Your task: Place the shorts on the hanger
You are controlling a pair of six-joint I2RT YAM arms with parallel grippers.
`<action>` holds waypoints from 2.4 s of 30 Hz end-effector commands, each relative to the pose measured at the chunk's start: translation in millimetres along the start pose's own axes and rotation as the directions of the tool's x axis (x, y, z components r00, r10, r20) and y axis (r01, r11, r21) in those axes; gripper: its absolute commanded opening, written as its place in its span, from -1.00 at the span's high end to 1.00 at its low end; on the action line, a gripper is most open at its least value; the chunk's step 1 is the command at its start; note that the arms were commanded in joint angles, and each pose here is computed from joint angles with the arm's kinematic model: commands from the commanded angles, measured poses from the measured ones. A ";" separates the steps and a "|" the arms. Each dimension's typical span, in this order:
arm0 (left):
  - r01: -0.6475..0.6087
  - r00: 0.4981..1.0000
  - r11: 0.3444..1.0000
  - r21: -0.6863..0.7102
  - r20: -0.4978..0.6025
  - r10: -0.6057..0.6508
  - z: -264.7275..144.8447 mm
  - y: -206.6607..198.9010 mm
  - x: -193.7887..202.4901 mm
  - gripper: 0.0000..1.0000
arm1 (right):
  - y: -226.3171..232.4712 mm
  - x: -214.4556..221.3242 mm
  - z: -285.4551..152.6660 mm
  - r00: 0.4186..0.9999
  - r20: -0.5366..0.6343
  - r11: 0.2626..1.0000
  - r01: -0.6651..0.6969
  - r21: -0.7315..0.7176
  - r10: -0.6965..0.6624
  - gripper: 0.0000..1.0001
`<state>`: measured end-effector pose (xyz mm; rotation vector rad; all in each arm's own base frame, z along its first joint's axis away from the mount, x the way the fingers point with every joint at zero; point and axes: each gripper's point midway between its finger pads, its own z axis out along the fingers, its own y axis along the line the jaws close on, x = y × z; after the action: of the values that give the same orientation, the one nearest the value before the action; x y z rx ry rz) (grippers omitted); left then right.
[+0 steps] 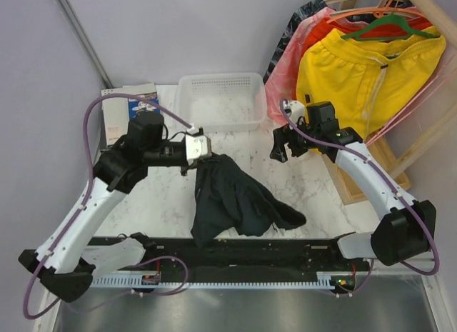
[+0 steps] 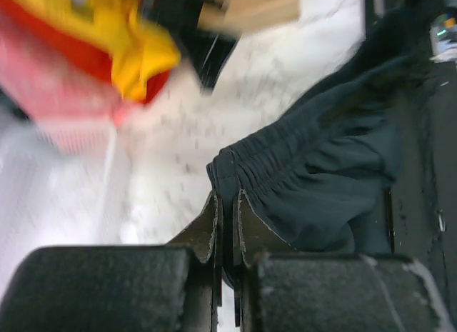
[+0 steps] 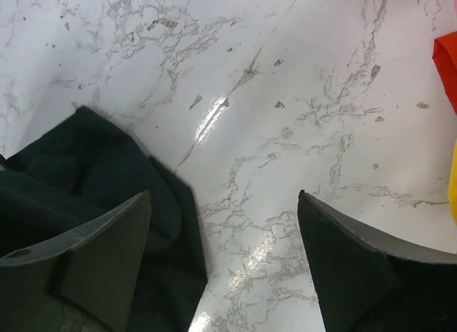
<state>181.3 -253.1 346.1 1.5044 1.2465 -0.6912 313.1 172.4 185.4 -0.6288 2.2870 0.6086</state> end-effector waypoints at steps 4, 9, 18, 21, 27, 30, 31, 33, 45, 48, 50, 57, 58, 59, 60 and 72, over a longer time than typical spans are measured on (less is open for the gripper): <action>0.460 0.837 0.872 -0.165 -0.248 -0.488 6.7 18.0 175.2 0.96 | 16.7 -6.2 -4.6 0.998 0.033 0.993 0.051 -0.103 -0.048 -0.68; 0.606 0.733 0.770 -0.199 -0.237 -0.638 6.5 21.3 232.3 0.90 | 39.9 25.8 -10.1 0.994 -0.081 0.966 0.055 -0.252 -0.077 -0.55; 0.843 0.424 0.464 -0.272 -0.193 -0.885 -3.7 35.1 299.3 0.70 | 93.0 56.2 -2.2 0.982 -0.048 0.909 0.152 -0.389 -0.184 -0.29; 0.881 0.316 0.366 -0.300 -0.203 -0.927 -7.3 34.8 319.2 0.70 | 130.9 61.5 6.4 0.928 -0.004 0.846 0.337 -0.413 -0.372 -0.28; 0.903 0.246 0.306 -0.300 -0.221 -0.944 -9.5 31.6 331.0 0.60 | 198.7 94.0 31.3 0.730 -0.042 0.671 0.602 -0.433 -0.682 -0.39; 0.907 0.238 0.299 -0.296 -0.224 -0.945 -10.0 28.9 330.1 0.48 | 228.9 103.7 37.2 0.646 0.022 0.576 0.695 -0.430 -0.763 -0.54; 0.909 0.237 0.298 -0.291 -0.225 -0.945 -9.7 27.6 329.7 0.46 | 236.1 105.6 40.0 0.629 0.033 0.553 0.707 -0.441 -0.777 -0.54; 0.908 0.240 0.301 -0.291 -0.226 -0.944 -9.8 28.2 330.0 0.43 | 252.1 110.8 41.4 0.578 0.068 0.488 0.740 -0.463 -0.813 -0.57; 0.907 0.248 0.309 -0.284 -0.230 -0.941 -8.7 33.5 332.7 0.41 | 294.2 152.6 62.1 0.317 0.153 0.173 0.794 -0.583 -0.936 -0.52; 0.909 0.248 0.308 -0.282 -0.230 -0.941 -9.6 34.0 332.2 0.41 | 282.0 167.0 59.0 0.276 0.117 0.148 0.773 -0.617 -0.954 -0.49; 0.907 0.257 0.316 -0.279 -0.229 -0.939 -10.4 34.9 332.3 0.43 | 272.2 177.0 52.7 0.254 0.100 0.134 0.759 -0.637 -0.962 -0.47; 0.908 0.287 0.335 -0.250 -0.209 -0.935 -19.1 35.8 327.9 0.41 | 232.8 187.2 43.3 0.189 -0.006 0.152 0.773 -0.616 -0.982 1.00; 0.906 0.299 0.345 -0.245 -0.206 -0.932 -21.0 35.3 325.6 0.39 | 228.5 182.9 42.0 0.190 -0.013 0.160 0.785 -0.598 -0.982 1.00; 0.905 0.303 0.347 -0.246 -0.199 -0.932 -25.2 34.8 325.4 0.36 | 220.3 173.3 41.7 0.208 -0.030 0.188 0.800 -0.569 -0.978 1.00; 0.896 0.347 0.387 -0.220 -0.197 -0.917 -29.5 33.3 316.6 0.35 | 216.4 163.3 36.3 0.243 -0.032 0.222 0.813 -0.538 -0.970 1.00; 0.566 0.766 0.824 -0.005 -0.365 -0.529 -66.3 -47.8 292.8 0.31 | 110.6 75.2 10.6 0.496 -0.155 0.519 0.825 -0.225 -0.854 1.00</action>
<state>241.2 -94.5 97.6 1.0660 2.1820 -0.9612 195.5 262.1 155.0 -1.8660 1.7354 0.2285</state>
